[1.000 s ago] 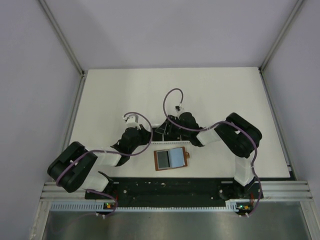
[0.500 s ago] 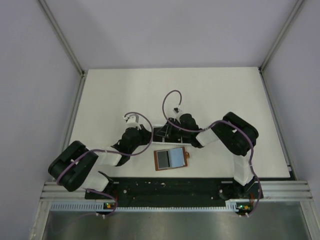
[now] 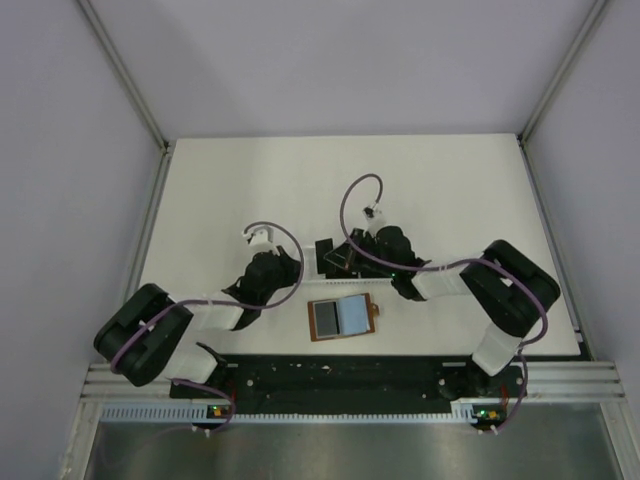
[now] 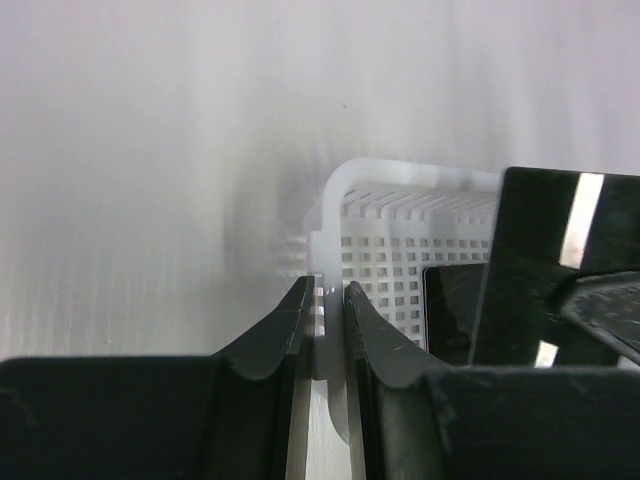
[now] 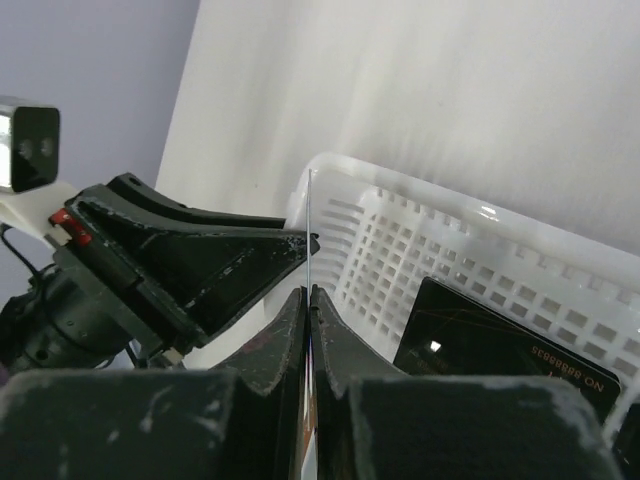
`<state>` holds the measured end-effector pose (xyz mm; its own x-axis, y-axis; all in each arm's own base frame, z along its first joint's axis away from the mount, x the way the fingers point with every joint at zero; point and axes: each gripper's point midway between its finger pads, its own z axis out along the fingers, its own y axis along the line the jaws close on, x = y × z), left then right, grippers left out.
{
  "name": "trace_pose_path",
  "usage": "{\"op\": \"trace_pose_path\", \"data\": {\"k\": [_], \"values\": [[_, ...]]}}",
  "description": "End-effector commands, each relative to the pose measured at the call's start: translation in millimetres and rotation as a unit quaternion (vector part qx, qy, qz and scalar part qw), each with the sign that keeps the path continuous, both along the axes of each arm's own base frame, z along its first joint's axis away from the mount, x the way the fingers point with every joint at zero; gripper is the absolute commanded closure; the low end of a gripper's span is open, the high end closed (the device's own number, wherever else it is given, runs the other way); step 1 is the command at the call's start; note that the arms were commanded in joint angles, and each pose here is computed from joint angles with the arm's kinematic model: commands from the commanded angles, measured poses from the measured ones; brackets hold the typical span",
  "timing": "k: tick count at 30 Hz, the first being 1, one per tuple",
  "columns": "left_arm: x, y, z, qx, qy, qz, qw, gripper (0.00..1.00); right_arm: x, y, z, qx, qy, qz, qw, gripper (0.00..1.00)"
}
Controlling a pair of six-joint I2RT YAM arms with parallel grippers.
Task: Put the credit cards into the card holder
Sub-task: Pick up the credit card from the storage box, then insert the credit card into the card holder.
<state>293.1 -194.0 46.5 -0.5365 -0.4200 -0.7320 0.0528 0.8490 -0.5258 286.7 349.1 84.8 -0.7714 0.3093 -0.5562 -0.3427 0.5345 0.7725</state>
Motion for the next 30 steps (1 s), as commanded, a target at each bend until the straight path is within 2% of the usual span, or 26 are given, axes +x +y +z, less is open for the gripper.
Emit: {"op": "trace_pose_path", "data": {"k": [1,7,11,14,17,21,24,27,30], "values": [[19.4,8.3,22.2,-0.009,-0.021,0.045,0.999,1.0,12.9,-17.3,28.9,-0.003,-0.057,-0.037,0.998,1.0],[24.5,7.5,25.8,-0.007,-0.018,0.045,0.999,0.99,18.7,-34.7,45.0,0.012,-0.022,-0.067,0.997,1.0],[24.5,6.1,35.0,-0.012,-0.032,0.036,0.999,0.82,16.4,-43.5,63.1,0.072,0.055,-0.083,0.992,1.0],[24.0,3.7,42.2,-0.016,-0.042,0.027,0.999,0.7,10.3,-44.7,90.6,0.147,0.132,-0.084,0.977,1.0],[24.0,2.5,49.8,-0.018,-0.05,0.021,0.998,0.59,3.3,-46.7,124.7,0.225,0.196,-0.092,0.95,1.0],[23.1,2.6,58.2,-0.019,-0.054,0.019,0.998,0.46,-0.6,-58.7,159.4,0.359,0.287,-0.121,0.88,1.0],[21.9,3.5,64.3,-0.018,-0.055,0.019,0.998,0.37,-2.6,-61.8,181.7,0.395,0.312,-0.118,0.856,1.0],[21.0,3.7,68.6,-0.019,-0.055,0.019,0.998,0.23,-4.6,-69.7,198.3,0.429,0.327,-0.124,0.833,1.0],[19.9,5.3,73.1,-0.022,-0.058,0.021,0.998,0.17,-7.3,-78.8,213.4,0.463,0.338,-0.129,0.809,1.0]]}}
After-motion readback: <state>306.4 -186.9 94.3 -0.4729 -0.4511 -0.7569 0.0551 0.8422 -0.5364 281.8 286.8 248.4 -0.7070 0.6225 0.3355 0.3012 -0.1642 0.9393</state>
